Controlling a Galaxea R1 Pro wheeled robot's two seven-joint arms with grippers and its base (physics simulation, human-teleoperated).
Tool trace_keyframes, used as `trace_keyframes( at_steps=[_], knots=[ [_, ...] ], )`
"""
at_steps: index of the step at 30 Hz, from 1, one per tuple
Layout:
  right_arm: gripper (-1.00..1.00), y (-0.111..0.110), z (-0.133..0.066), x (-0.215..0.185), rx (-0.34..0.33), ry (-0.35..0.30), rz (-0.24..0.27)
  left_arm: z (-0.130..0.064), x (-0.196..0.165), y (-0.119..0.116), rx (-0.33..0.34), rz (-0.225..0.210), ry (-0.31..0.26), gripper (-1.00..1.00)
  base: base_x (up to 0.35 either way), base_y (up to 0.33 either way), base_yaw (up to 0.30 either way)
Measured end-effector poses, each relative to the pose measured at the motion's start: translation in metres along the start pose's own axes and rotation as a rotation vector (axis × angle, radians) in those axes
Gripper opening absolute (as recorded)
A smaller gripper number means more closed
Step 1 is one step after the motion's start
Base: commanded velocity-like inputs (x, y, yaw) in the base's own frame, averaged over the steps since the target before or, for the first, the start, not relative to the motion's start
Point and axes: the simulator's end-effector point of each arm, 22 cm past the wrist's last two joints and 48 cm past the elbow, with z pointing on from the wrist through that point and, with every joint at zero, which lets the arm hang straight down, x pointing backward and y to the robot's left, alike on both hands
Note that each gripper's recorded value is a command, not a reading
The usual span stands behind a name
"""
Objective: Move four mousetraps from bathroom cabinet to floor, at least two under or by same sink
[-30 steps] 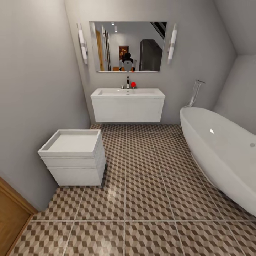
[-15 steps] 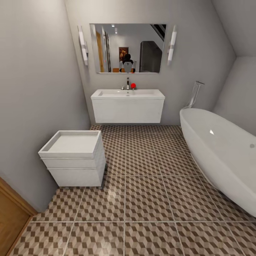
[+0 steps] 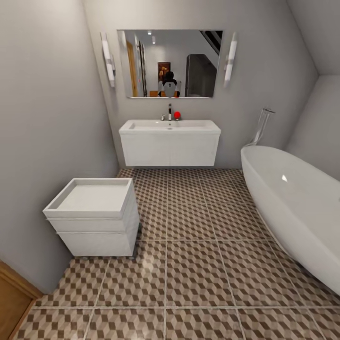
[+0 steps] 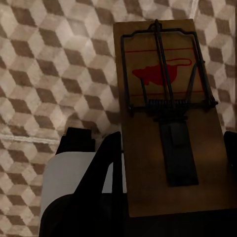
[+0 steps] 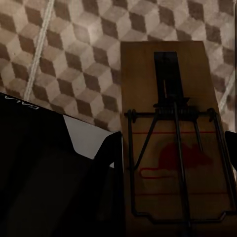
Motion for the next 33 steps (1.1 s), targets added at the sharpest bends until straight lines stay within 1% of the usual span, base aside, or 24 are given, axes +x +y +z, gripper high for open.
trace_keyframes(
  at_steps=[17,33],
  knots=[
    [-1.00,0.0002,0.0000,-0.0001,0.000,0.000,0.001,0.0001,0.0004,-0.0012,0.002,0.003,0.001,-1.00,0.333,0.000,0.000],
    [-1.00,0.0000,0.0000,0.0001,0.000,0.000,0.000,0.0001,0.0006,-0.0014,0.002,0.003,0.001,-1.00,0.333,-0.045,0.000]
  ],
)
